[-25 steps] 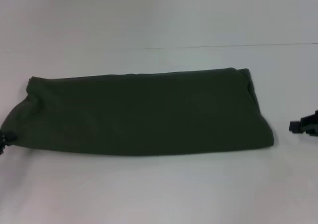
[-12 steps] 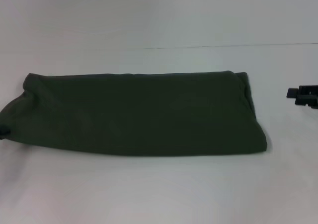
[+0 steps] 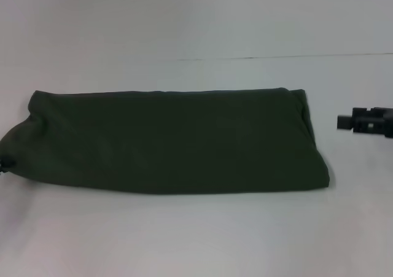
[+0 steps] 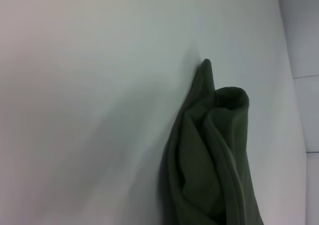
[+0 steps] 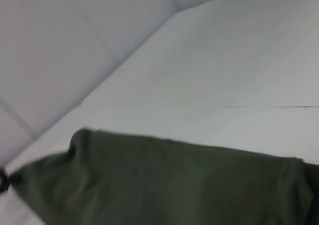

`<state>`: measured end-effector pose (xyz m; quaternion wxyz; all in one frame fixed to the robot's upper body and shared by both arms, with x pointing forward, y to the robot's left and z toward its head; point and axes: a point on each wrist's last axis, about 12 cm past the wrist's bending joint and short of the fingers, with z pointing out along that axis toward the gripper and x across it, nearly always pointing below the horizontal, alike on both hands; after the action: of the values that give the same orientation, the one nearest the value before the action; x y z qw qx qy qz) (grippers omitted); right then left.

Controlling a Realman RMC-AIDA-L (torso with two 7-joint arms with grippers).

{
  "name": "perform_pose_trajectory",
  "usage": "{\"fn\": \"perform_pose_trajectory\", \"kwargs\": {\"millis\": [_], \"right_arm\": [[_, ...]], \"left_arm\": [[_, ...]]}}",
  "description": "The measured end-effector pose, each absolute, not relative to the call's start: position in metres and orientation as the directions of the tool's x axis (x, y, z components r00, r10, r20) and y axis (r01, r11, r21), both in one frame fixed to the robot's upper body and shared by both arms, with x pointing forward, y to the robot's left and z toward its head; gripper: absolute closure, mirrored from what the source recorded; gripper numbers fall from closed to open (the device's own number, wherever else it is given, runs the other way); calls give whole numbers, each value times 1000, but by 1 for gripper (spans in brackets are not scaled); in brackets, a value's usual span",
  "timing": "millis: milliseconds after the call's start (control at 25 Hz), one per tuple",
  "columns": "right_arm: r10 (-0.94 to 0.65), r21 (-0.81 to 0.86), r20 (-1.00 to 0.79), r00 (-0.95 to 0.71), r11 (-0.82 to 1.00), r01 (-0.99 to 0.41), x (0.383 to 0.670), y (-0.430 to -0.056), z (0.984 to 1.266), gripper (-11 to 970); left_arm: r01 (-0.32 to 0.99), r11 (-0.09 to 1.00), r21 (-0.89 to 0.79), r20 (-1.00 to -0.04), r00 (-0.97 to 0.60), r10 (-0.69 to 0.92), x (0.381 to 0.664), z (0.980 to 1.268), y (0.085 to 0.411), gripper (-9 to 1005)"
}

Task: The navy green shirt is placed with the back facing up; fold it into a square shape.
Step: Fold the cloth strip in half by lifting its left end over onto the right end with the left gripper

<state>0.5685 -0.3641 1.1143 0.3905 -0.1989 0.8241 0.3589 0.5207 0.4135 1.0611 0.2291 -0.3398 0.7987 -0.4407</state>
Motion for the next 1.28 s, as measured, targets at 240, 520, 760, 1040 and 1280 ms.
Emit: {"fn": "perform_pose_trajectory", "kwargs": {"millis": [240,520,760,1040,1280], "right_arm": [[-197,281,-867,-457,563,-777,557,-354,1113,71],[-252,199,-890,-380,534,-822,554,-340,1112,36],[-245,203,-893,-378,529,-824,553,-340,1112,35],[-245,203,-892,-379,532,-822,553,-339,1111,36],[-243,202,-893,-378,534,-821,553,-340,1110,36]], "left_arm": [[-330,383,-863,-73,-668,-741,521,1059,409,961],[-328,394,-859,-87,-665,-742,522,1057,409,959],[-335,394,-856,-89,-656,-750,520,1056,411,957],[-319,414,-852,-113,-661,-741,520,1056,412,955],[-304,432,-849,-133,-668,-732,519,1054,410,953]]}}
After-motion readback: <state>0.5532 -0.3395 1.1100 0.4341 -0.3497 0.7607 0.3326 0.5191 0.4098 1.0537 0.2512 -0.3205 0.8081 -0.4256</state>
